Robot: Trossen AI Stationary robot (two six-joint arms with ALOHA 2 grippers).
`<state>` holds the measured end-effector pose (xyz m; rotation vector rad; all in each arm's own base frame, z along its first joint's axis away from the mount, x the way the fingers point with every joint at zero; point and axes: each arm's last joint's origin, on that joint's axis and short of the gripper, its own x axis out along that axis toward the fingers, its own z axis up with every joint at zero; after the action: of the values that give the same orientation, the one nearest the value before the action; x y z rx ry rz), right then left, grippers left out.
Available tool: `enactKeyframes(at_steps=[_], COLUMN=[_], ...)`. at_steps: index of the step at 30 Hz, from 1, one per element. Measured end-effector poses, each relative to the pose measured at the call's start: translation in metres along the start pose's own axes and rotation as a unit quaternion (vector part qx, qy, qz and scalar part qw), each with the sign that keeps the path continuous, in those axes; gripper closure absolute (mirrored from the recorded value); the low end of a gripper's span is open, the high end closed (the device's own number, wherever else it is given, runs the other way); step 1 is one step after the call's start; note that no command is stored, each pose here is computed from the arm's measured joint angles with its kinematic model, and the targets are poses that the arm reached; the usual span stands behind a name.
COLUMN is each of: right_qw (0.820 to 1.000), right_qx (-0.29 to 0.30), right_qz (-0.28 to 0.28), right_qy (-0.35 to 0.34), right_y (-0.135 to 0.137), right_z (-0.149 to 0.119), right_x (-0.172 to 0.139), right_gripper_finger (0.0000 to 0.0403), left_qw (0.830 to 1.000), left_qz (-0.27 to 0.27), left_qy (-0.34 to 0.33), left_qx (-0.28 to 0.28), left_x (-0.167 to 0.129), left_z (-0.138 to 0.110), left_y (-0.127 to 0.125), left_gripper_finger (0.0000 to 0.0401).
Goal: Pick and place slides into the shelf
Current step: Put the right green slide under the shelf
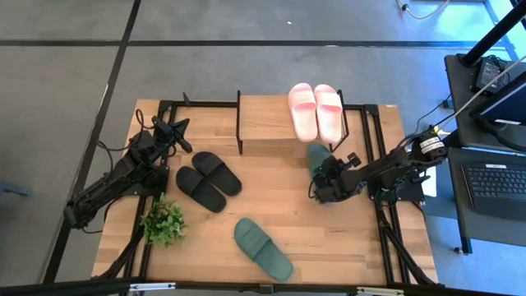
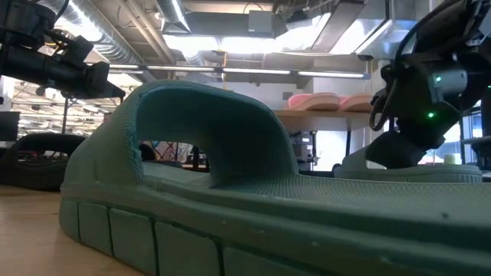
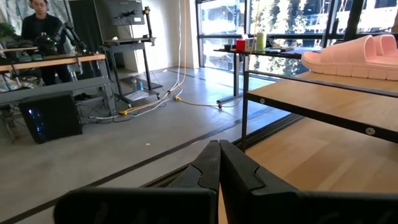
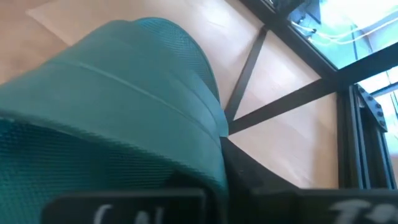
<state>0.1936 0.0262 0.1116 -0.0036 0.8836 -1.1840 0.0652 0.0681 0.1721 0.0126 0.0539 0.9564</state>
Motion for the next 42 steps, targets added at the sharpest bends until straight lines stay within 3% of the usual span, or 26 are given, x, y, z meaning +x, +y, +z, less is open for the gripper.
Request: enactKeyframes(at_steps=[8, 17, 22, 35, 42], right_qw=[1.0, 0.999, 0.998, 0.994, 0.991], right_qx=[0.012, 0.019, 0.025, -0.052, -0.067], right_qz=[0.002, 0.017, 0.033, 0.009, 0.042], right_qy=[0.005, 0.031, 0.053, 0.095, 0.109], right_y=[0.002, 0.004, 0.009, 0.005, 0.01], right_z=[0.005, 0.006, 0.015, 0.042, 0.059], right_x=[0.001, -0.001, -0.007, -0.031, -0.062], right_gripper_finger=[0.0343, 0.0235, 0.0199, 0.0193, 0.0193], left_qw=[1.0, 1.0, 1.0, 1.0, 1.0], left_qz=[0.0, 0.002, 0.002, 0.002, 0.002], left_qy=[0.0, 0.0, 0.0, 0.0, 0.0], left_qx=[0.0, 0.001, 0.001, 0.002, 0.005], left_x=[0.0, 0.0, 0.0, 0.0, 0.0], left_z=[0.0, 0.0, 0.0, 0.0, 0.0], left_y=[0.0, 0.0, 0.0, 0.0, 0.0], left_gripper_finger=[0.0401, 0.0401, 0.0401, 0.0401, 0.0401])
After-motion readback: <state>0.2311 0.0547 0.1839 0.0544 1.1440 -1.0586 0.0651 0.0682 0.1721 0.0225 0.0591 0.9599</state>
